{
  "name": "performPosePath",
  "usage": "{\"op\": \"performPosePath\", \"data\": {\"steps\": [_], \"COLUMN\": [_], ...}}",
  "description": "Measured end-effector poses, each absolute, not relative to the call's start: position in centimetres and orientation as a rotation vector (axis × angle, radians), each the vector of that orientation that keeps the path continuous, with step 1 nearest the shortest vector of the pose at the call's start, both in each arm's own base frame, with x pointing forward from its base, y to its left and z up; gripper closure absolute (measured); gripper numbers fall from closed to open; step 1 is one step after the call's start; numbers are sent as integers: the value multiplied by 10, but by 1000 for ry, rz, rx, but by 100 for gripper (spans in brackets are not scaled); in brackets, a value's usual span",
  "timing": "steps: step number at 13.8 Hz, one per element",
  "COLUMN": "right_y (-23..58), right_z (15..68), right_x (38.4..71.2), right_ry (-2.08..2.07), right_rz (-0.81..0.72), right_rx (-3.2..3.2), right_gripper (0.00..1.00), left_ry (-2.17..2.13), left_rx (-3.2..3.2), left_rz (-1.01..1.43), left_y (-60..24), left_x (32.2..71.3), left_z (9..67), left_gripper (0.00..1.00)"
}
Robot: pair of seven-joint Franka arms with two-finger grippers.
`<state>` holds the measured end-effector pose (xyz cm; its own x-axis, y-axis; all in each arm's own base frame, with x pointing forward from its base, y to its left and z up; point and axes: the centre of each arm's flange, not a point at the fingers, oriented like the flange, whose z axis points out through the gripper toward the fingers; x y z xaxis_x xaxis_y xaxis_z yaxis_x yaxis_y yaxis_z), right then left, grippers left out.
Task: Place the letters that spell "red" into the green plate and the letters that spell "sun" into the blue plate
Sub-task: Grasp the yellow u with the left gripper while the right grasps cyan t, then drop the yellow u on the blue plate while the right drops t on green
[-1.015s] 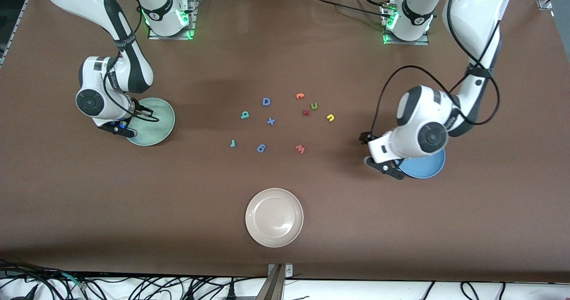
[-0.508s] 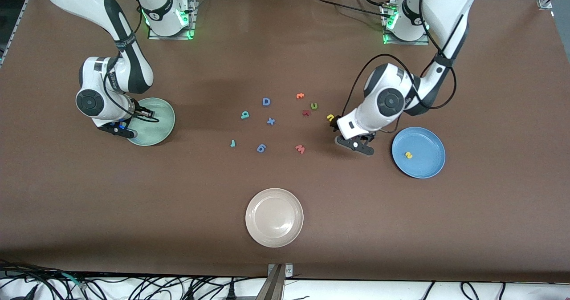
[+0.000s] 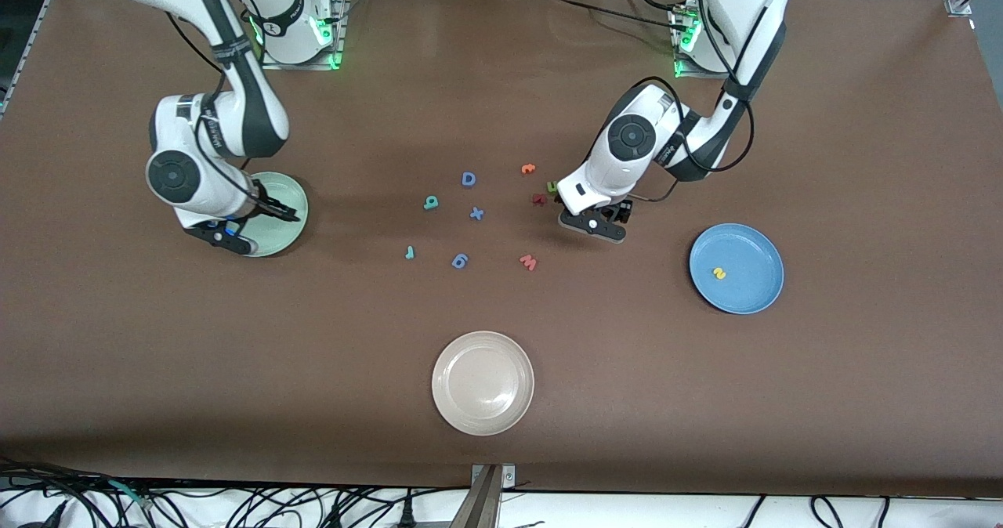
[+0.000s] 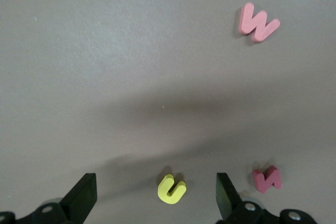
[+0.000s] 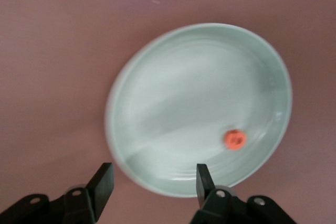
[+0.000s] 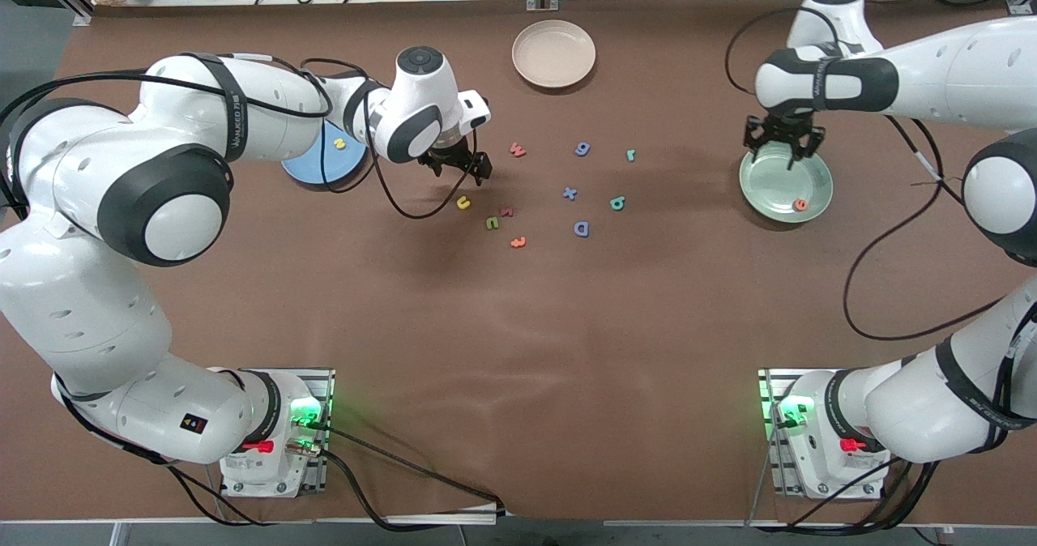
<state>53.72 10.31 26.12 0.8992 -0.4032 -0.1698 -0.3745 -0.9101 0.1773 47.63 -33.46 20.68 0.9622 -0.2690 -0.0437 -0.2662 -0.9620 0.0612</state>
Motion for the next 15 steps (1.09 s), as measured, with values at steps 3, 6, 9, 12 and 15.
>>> {"op": "performPosePath", "data": {"steps": [3,6,9,12,15], "right_y": [172,223,261,282,290], "right_z": [281,273,251,224,209], "right_x": [552,574,593,595,592], "right_ry": [-788,-919,-951,-935,-925], "right_rz": [-259,-265,-225,-188,-180], "right_rx": [2953,2968,2986,3007,3012], "right_gripper": [28,28,28,28,29], "left_ry": [-398,-375,-343,-331,-315], "left_rx": [3057,3054,3057,3094,3129], "left_rz": [-67,-58,-57,-27,18], "left_y": [-330,-329,-339,-346,-345], "left_x": [468,458,448,441,439], "left_z": [197,188,187,185,177], "left_gripper": [0,0,11,28,26]}}
